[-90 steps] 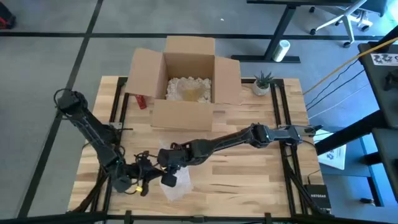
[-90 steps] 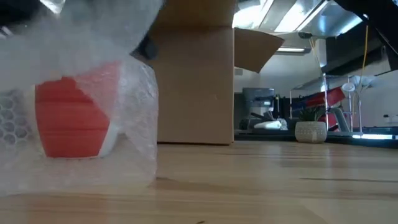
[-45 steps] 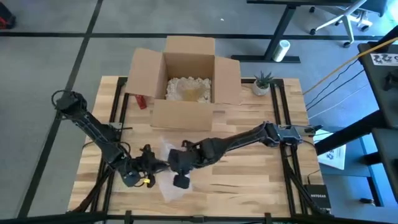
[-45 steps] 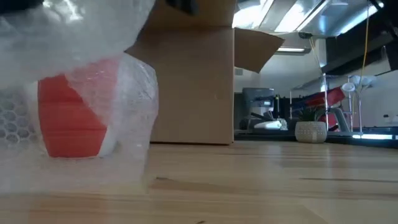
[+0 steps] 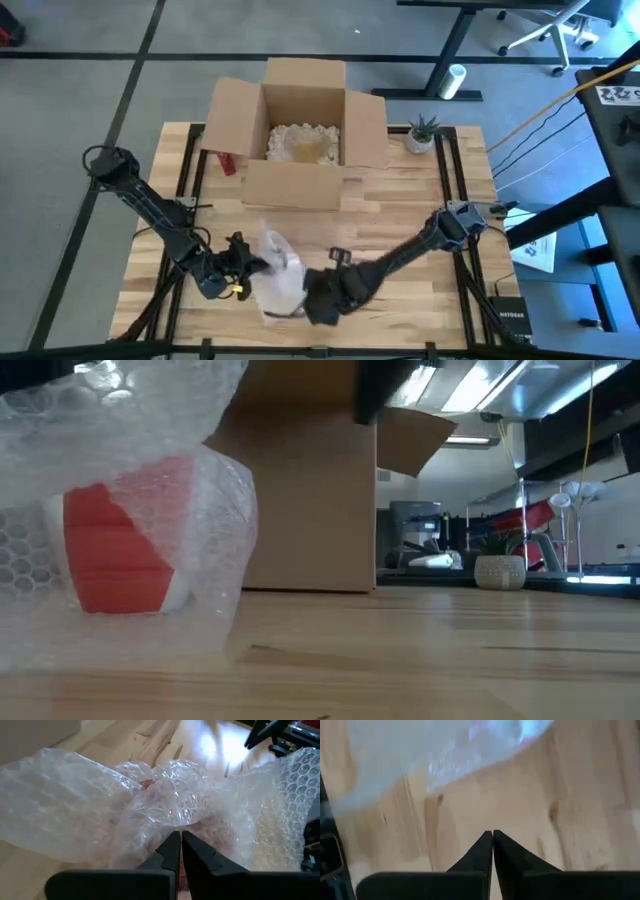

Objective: Wrap mug
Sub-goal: Wrap the red mug with bubble wrap

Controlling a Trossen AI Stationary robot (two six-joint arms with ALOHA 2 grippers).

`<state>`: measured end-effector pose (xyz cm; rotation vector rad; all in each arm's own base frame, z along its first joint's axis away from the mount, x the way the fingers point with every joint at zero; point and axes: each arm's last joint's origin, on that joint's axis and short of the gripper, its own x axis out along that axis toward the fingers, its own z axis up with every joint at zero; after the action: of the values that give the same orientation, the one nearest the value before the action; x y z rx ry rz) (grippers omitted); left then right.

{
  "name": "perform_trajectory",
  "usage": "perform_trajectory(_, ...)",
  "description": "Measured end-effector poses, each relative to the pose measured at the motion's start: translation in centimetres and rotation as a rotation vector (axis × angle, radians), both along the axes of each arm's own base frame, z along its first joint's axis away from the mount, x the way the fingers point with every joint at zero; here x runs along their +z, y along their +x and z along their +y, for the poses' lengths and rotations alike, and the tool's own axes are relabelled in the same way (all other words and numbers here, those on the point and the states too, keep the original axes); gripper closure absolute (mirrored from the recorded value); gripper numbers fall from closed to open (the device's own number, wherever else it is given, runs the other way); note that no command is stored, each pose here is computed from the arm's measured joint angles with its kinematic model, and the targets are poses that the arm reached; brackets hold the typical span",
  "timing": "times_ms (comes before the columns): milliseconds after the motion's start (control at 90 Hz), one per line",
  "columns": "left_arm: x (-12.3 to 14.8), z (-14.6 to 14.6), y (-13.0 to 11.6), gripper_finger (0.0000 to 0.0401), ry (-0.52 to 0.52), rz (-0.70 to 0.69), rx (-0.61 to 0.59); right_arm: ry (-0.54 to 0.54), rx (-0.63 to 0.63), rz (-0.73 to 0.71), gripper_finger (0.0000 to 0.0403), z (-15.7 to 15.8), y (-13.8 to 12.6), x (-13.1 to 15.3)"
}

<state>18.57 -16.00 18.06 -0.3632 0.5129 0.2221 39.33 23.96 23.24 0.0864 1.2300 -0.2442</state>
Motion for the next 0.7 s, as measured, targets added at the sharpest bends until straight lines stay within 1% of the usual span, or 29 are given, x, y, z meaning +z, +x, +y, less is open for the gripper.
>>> perform_trajectory(67,0.0,-0.1,0.0,0.0401,-0.011,0.006,-0.011,0.007,0.011,0.004,0.0403,1.1,-1.1,-1.4)
perform_trajectory(156,0.0,-0.2,-0.1,0.0401,-0.015,0.005,-0.022,0.052,-0.018,-0.05,0.0403,1.9,-2.7,-2.4)
perform_trajectory(222,0.0,-0.3,-0.2,0.0401,-0.018,0.007,-0.026,0.093,-0.046,-0.105,0.0403,2.0,-4.5,-2.5)
perform_trajectory(311,0.0,-0.3,-0.2,0.0401,-0.021,0.008,-0.028,0.14,-0.102,-0.198,0.0403,2.0,-7.3,-3.7)
perform_trajectory(433,0.0,-0.3,-0.2,0.0401,-0.022,0.007,-0.027,0.174,-0.191,-0.268,0.0403,0.5,-12.6,-6.0)
perform_trajectory(522,0.0,-0.3,-0.2,0.0401,-0.021,0.008,-0.027,0.193,-0.277,-0.305,0.0403,-1.4,-16.4,-7.3)
perform_trajectory(556,0.0,-0.3,-0.2,0.0401,-0.021,0.008,-0.027,0.207,-0.315,-0.304,0.0403,-2.1,-17.4,-8.0)
perform_trajectory(589,0.0,-0.3,-0.2,0.0401,-0.021,0.008,-0.025,0.231,-0.353,-0.309,0.0403,-2.9,-18.0,-8.6)
perform_trajectory(644,0.0,-0.2,-0.1,0.0401,-0.022,0.007,-0.018,0.286,-0.385,-0.351,0.0403,-3.7,-17.8,-9.2)
perform_trajectory(700,0.0,0.0,0.1,0.0401,-0.024,0.007,-0.007,0.346,-0.339,-0.426,0.0403,-3.7,-16.6,-8.9)
